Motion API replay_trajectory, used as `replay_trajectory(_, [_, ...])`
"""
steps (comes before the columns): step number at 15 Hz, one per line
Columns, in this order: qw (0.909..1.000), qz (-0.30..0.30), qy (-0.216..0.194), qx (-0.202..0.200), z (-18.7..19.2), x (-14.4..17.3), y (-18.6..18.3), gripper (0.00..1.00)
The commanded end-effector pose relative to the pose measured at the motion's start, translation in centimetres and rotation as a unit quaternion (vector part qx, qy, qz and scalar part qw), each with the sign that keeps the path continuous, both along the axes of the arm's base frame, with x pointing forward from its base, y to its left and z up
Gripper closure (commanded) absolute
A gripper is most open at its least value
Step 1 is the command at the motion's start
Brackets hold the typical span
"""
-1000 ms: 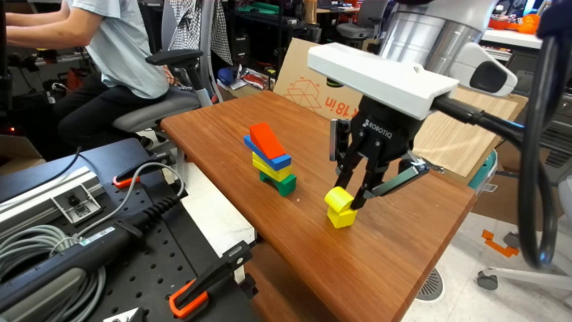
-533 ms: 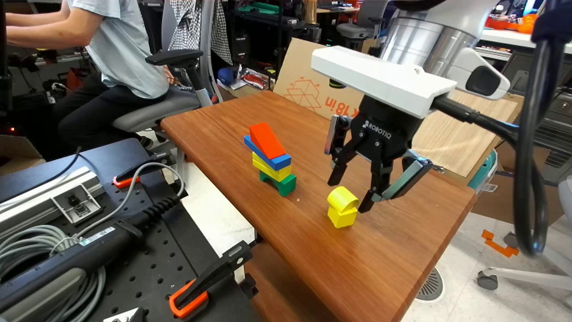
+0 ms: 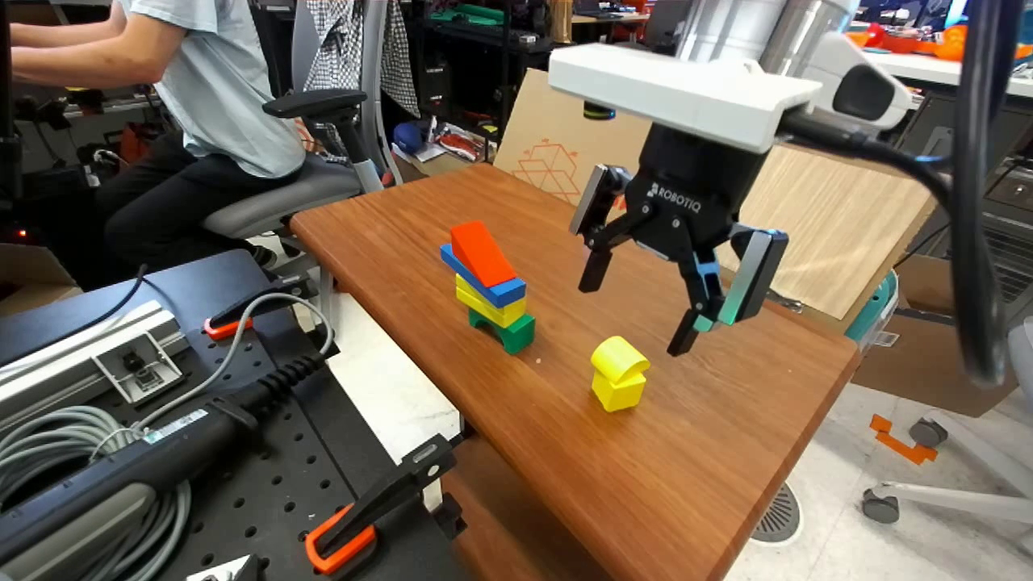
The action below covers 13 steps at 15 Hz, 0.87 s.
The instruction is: Pick the semi circle shaped block and put it on top of the cube
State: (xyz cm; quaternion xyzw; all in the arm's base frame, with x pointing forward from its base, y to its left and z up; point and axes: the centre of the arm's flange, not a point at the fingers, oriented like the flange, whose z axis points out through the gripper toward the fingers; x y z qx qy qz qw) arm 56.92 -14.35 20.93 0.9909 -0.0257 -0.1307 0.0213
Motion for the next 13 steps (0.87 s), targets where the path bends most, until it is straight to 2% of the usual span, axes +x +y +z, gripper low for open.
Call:
replay_trajectory(1, [0.9996,0.024,-0.006,0.012,5.4,-2.6,1.7,0.00])
replay_trajectory(6, [0.9970,0.073,-0.018,0.021,10.3,-6.0,4.2,0.00])
replay_trajectory(9, [0.9940,0.108,-0.011,0.014,10.5,-8.3,5.9,0.00])
replay_trajectory(10, [0.9928,0.119,0.008,0.013,10.0,-9.3,6.7,0.00])
replay_trajectory(11, [0.9956,0.092,-0.010,0.019,9.6,-6.3,5.3,0.00])
replay_trajectory(13, [0.9945,0.103,0.002,0.020,9.2,-7.7,6.3,0.00])
